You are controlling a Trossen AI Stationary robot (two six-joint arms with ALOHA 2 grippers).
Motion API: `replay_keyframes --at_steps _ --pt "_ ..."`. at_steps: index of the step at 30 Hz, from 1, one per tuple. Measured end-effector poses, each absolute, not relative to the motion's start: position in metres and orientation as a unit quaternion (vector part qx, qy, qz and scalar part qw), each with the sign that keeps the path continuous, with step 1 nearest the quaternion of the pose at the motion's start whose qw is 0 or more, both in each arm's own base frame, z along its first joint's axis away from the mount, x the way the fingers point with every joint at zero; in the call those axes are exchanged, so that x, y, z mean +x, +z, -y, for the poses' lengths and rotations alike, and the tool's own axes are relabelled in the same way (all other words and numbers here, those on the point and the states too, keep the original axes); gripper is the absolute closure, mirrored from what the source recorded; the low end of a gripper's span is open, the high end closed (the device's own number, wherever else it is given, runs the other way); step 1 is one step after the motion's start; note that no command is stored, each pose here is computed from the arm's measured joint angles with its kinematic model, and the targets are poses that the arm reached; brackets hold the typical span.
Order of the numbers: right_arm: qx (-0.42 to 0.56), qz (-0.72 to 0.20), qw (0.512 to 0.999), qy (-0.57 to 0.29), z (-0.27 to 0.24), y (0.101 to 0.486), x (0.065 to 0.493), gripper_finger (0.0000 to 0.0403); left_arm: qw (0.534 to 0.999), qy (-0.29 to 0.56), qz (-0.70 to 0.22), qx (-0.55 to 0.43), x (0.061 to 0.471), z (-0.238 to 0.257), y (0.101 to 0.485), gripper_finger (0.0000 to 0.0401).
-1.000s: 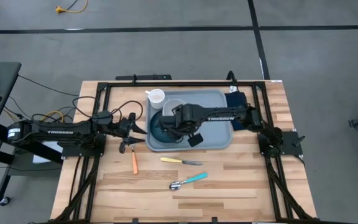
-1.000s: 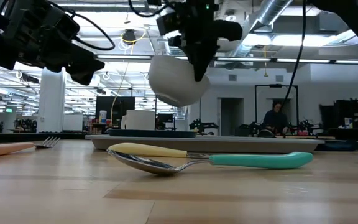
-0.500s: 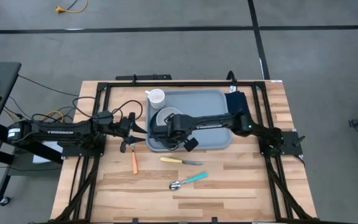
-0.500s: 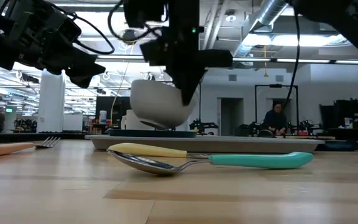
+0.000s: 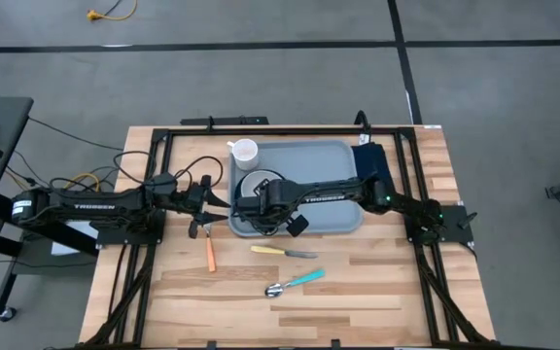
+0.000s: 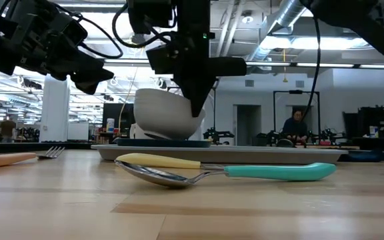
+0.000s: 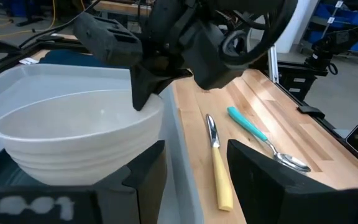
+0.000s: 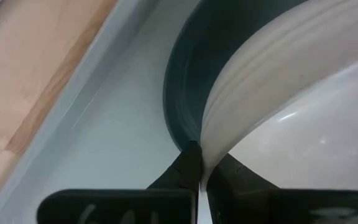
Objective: Set up tray
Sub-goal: Put the white bowl on top of the black plate on the gray tray
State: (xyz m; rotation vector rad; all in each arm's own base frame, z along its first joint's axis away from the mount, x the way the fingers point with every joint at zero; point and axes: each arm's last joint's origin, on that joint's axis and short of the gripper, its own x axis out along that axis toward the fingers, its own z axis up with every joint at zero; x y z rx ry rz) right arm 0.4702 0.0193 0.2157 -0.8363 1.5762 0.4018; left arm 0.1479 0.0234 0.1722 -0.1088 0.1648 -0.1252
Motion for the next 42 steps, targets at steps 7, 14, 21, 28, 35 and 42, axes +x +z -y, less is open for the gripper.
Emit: replay_keyframes --at_steps 7,14,21,28,35,42 --pt "-0.351 -0.685 0.614 0.177 -0.0138 0.2156 0.4701 0.0403 0.993 -0.063 -0.084 -0.055 0.1479 -0.0233 0.1719 0.0242" --pt "-0.351 -0.678 0.622 0.174 -0.0097 0.2156 0.4724 0.0403 0.993 -0.063 -0.085 -0.055 0.1478 -0.0233 0.1717 0.0242" --pt "-0.34 -0.682 0.628 0.159 -0.0102 0.2153 0.4724 0.0403 0.993 -0.063 -0.085 -0.056 0.1478 -0.0233 0.1717 0.0242" --pt "-0.34 -0.693 0.622 0.136 -0.0161 0.21 0.4709 0.0403 0.993 -0.063 -0.085 -0.056 0.1478 -0.0233 0.1716 0.0242" --pt "-0.339 -0.693 0.621 0.138 -0.0143 0.21 0.471 0.0403 0.993 -0.063 -0.085 -0.056 0.1478 -0.0233 0.1716 0.0242" --pt "-0.34 -0.688 0.625 0.143 -0.0153 0.2099 0.472 0.0403 0.993 -0.063 -0.085 -0.056 0.1478 -0.0233 0.1715 0.0242"
